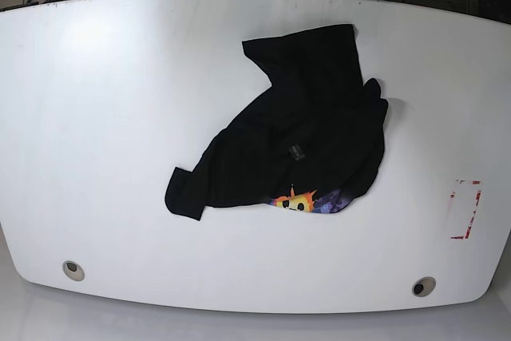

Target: Layout the t-shirt on the table in an organized manner, then fold the t-shirt properly

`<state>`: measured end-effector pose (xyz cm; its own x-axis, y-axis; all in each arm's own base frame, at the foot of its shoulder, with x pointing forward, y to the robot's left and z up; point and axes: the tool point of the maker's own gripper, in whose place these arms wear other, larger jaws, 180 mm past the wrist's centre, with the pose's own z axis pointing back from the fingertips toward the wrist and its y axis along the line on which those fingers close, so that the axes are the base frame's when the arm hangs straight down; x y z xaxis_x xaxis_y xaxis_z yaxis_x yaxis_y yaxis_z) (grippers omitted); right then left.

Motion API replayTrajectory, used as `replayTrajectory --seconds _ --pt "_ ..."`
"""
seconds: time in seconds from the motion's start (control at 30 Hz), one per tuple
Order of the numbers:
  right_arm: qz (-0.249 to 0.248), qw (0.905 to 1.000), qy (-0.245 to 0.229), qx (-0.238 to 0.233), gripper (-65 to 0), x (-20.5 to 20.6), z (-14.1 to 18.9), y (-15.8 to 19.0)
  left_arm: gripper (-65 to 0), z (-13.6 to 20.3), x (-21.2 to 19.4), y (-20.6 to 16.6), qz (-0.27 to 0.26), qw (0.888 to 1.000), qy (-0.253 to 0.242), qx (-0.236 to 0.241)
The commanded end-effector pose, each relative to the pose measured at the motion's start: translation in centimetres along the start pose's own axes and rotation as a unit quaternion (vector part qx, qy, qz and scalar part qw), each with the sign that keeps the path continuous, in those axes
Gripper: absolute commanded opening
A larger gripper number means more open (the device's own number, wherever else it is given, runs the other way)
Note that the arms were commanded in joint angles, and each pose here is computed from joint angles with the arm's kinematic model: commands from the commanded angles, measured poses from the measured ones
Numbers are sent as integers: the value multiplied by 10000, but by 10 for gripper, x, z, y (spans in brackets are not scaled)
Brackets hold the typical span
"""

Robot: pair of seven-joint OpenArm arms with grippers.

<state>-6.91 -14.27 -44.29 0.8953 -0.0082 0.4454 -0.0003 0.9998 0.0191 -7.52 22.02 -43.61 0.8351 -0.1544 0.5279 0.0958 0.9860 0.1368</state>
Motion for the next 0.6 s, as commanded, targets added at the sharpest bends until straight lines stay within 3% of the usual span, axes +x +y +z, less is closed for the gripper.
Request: replayTrajectory --seconds 0.0,0.3,0.57 --pt "-17 9999 -108 -2 -468 7 15 -2 -497 17 8 2 -69 9999 -79 2" --pt "74 9991 -421 -35 -468 38 44 -1 -497 39 56 13 -254 9980 -576 94" --pt "98 9973 -732 -44 -469 61 43 0 -497 43 93 40 217 9929 -1083 434"
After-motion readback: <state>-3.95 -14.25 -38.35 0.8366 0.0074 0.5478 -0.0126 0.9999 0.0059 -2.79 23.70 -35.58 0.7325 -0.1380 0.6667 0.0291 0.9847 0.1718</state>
